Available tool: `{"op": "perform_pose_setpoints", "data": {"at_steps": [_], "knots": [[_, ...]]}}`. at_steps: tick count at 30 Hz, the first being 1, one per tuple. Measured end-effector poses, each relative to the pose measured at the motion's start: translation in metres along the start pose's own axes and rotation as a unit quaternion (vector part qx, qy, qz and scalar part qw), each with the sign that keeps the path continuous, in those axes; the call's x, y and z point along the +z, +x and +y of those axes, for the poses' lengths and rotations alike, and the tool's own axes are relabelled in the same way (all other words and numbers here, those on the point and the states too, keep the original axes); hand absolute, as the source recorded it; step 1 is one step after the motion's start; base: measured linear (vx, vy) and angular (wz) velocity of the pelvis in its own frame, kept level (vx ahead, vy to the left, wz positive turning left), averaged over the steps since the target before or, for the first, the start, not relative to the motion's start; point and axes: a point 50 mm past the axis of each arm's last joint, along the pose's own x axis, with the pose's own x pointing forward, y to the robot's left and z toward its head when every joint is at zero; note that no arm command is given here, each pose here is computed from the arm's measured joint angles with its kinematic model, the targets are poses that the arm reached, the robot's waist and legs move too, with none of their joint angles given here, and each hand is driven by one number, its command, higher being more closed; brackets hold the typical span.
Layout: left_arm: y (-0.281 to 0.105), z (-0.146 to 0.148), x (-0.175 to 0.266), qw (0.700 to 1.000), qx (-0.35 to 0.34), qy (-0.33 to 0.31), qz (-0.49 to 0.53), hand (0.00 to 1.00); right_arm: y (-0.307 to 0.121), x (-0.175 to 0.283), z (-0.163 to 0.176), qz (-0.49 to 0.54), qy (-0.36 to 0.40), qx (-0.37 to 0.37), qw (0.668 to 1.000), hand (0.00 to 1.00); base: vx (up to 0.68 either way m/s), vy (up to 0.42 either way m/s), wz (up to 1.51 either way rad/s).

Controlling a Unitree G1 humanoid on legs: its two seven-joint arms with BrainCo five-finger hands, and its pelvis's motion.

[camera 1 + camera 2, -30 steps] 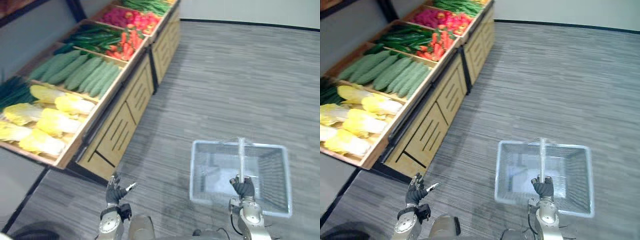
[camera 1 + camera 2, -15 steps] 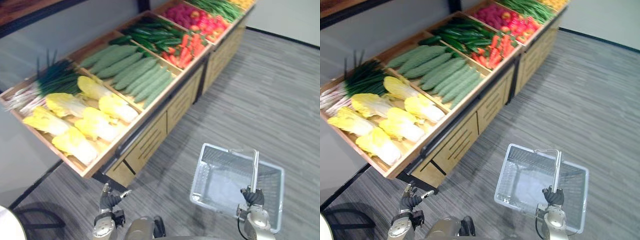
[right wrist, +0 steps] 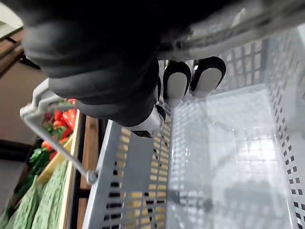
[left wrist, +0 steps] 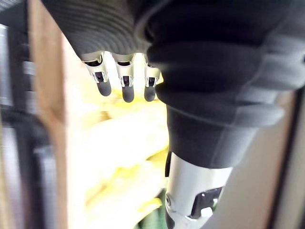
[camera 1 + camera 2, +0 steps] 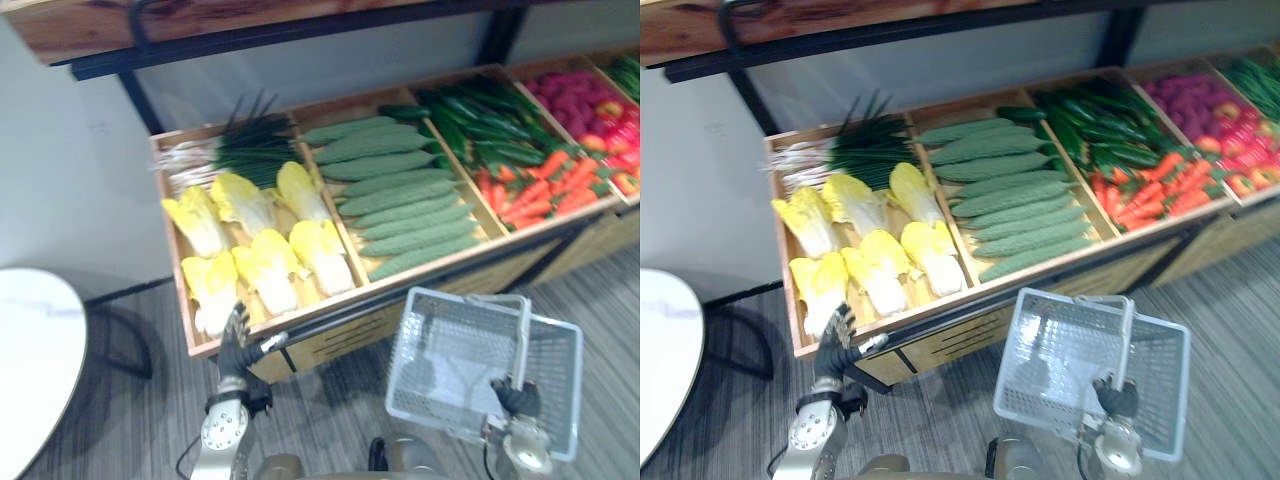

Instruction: Pick vegetable in the basket

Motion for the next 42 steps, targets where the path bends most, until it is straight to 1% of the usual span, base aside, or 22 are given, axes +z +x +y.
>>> {"op": "perform_pose_setpoints", "data": {"at_steps": [2, 4, 6, 7, 8, 9, 11, 12, 15, 17, 21, 25, 30, 34, 35, 38, 42], "knots": [[0.004, -0.002, 0.008, 1.000, -0.002, -0.003, -0.021, 0.00, -0.004, -0.008, -0.007, 0.014, 0.005, -0.014, 1.000, 1.00, 0.04, 0.050, 0.36], [0.007, 0.001, 0.010, 0.999, 0.003, 0.016, -0.029, 0.00, -0.007, -0.012, -0.009, 0.024, 0.016, -0.022, 0.999, 1.00, 0.02, 0.110, 0.38], [0.009, 0.006, 0.011, 0.998, 0.016, 0.046, -0.034, 0.00, -0.009, -0.015, -0.008, 0.032, 0.031, -0.027, 0.999, 1.00, 0.00, 0.113, 0.31], [0.012, 0.007, 0.009, 0.997, 0.021, 0.071, -0.033, 0.00, -0.010, -0.017, -0.007, 0.037, 0.042, -0.031, 0.998, 1.00, -0.03, 0.084, 0.13], [0.013, 0.011, 0.004, 0.995, 0.028, 0.097, -0.022, 0.00, -0.011, -0.018, -0.005, 0.040, 0.047, -0.030, 0.998, 1.00, -0.04, 0.069, 0.04], [0.013, 0.013, 0.001, 0.993, 0.029, 0.109, -0.015, 0.00, -0.012, -0.019, -0.003, 0.042, 0.049, -0.028, 0.998, 1.00, -0.05, 0.026, -0.08], [0.012, 0.018, -0.012, 0.988, 0.033, 0.148, 0.015, 0.00, -0.014, -0.025, 0.002, 0.054, 0.049, -0.019, 0.997, 1.00, -0.07, -0.015, -0.34], [0.009, 0.019, -0.032, 0.982, 0.025, 0.179, 0.058, 0.00, -0.015, -0.032, 0.009, 0.069, 0.042, 0.001, 0.997, 1.00, -0.06, -0.048, -0.44], [0.008, 0.018, -0.047, 0.978, 0.018, 0.186, 0.092, 0.00, -0.014, -0.037, 0.019, 0.082, 0.033, 0.025, 0.996, 1.00, 0.02, -0.048, -0.25], [0.016, 0.018, -0.052, 0.975, 0.015, 0.194, 0.102, 0.00, -0.011, -0.041, 0.026, 0.093, 0.024, 0.034, 0.995, 1.00, 0.04, -0.043, -0.10], [0.037, 0.014, -0.053, 0.966, 0.014, 0.238, 0.096, 0.00, -0.004, -0.034, 0.037, 0.083, 0.022, 0.050, 0.995, 1.00, 0.01, -0.023, -0.38], [0.054, 0.006, -0.048, 0.962, 0.020, 0.259, 0.082, 0.00, 0.000, -0.028, 0.039, 0.070, 0.023, 0.054, 0.996, 1.00, 0.00, 0.018, -0.23], [0.079, -0.006, -0.029, 0.962, 0.029, 0.269, 0.034, 0.00, 0.002, -0.025, 0.037, 0.060, 0.023, 0.051, 0.997, 1.00, -0.01, 0.013, -0.17], [0.095, -0.002, -0.024, 0.954, 0.040, 0.296, 0.025, 0.00, 0.007, -0.016, 0.039, 0.043, 0.025, 0.054, 0.997, 1.00, -0.01, 0.002, -0.08], [0.101, 0.001, -0.022, 0.948, 0.045, 0.315, 0.023, 1.00, 0.009, -0.012, 0.041, 0.036, 0.026, 0.056, 0.997, 1.00, 0.00, 0.006, -0.14], [0.112, -0.003, -0.019, 0.938, 0.044, 0.344, 0.014, 1.00, 0.011, -0.009, 0.041, 0.030, 0.026, 0.057, 0.998, 1.00, -0.01, 0.008, -0.04], [0.130, 0.002, -0.006, 0.909, 0.056, 0.412, -0.005, 1.00, 0.011, -0.004, 0.047, 0.016, 0.030, 0.075, 0.997, 1.00, -0.07, 0.001, 0.01]]}}
